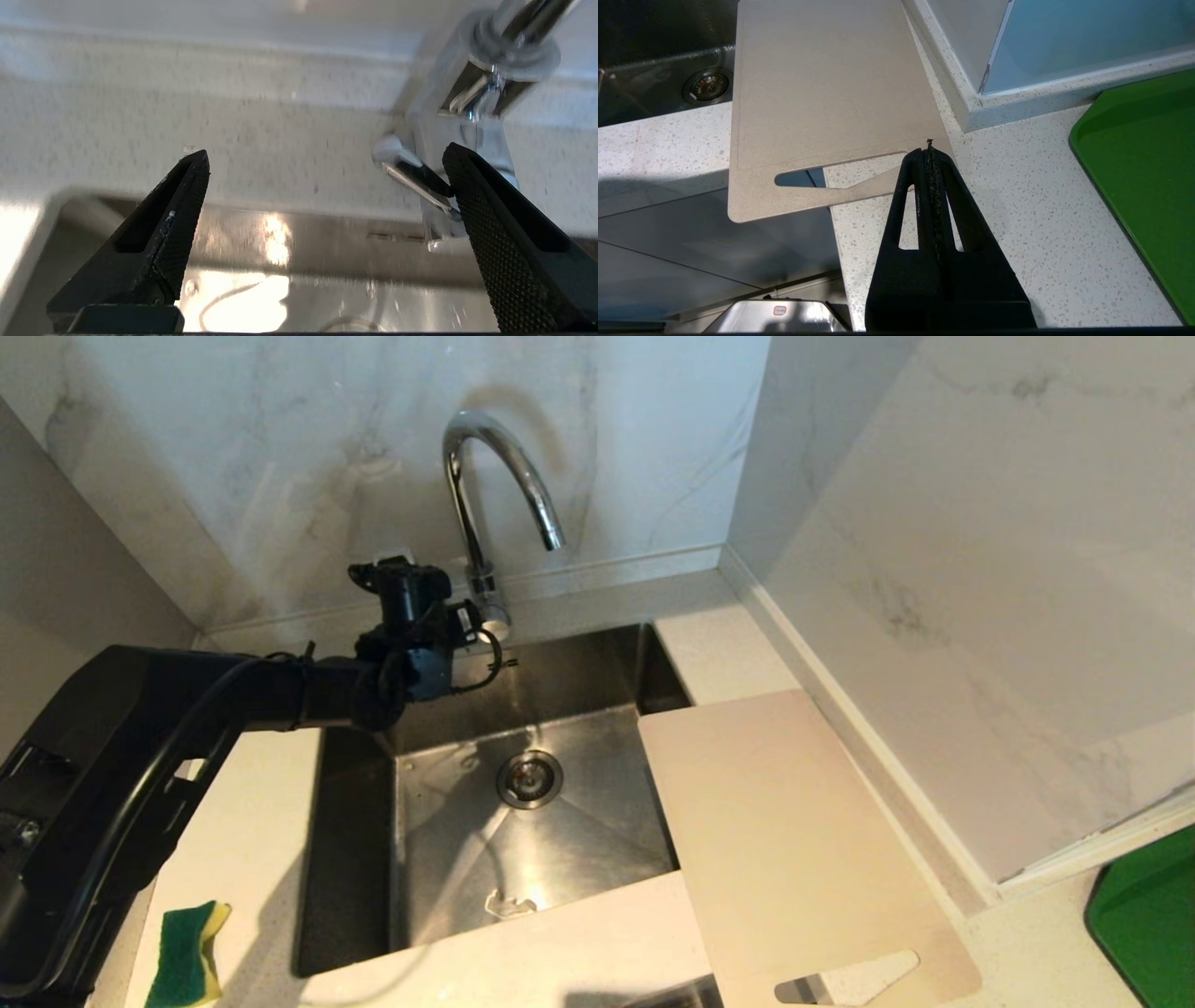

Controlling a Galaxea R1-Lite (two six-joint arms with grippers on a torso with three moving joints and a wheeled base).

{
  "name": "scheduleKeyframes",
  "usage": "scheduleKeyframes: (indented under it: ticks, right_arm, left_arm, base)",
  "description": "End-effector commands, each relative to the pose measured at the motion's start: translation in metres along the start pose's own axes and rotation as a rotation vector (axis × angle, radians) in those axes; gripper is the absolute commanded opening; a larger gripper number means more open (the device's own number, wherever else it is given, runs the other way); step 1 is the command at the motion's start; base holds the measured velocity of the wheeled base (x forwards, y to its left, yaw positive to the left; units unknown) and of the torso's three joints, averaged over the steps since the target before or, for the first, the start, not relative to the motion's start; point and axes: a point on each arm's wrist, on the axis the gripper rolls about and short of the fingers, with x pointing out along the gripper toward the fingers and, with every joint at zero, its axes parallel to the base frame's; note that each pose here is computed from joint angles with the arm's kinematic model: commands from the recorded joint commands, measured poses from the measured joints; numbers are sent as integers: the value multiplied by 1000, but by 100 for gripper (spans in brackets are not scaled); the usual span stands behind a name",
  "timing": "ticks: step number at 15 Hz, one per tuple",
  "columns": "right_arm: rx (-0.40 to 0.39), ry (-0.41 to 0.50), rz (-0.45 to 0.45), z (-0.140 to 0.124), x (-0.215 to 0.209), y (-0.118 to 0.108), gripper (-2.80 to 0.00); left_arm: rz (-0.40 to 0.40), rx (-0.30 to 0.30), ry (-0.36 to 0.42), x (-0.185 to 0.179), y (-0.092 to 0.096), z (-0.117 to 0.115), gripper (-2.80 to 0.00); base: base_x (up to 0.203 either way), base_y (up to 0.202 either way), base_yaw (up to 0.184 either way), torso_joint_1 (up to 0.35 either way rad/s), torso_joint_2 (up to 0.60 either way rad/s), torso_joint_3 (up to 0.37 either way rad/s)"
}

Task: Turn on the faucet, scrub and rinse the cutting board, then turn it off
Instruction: Turn on the tap

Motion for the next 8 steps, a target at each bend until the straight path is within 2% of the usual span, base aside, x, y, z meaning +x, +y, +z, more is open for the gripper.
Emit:
scheduleKeyframes:
  ticks: [1, 5, 8]
  right_arm:
    - [0, -1, 1, 0, 0, 0, -280]
    - [0, -2, 0, 0, 0, 0, -280]
    - [0, -1, 1, 0, 0, 0, -280]
  left_arm:
    - [11, 2, 44, -3, 1, -2, 0]
    - [10, 8, 55, -4, 0, -3, 0]
    - [13, 10, 102, -6, 1, -6, 0]
  base:
    - [0, 0, 0, 0, 0, 0]
    - [0, 0, 0, 0, 0, 0]
    - [0, 0, 0, 0, 0, 0]
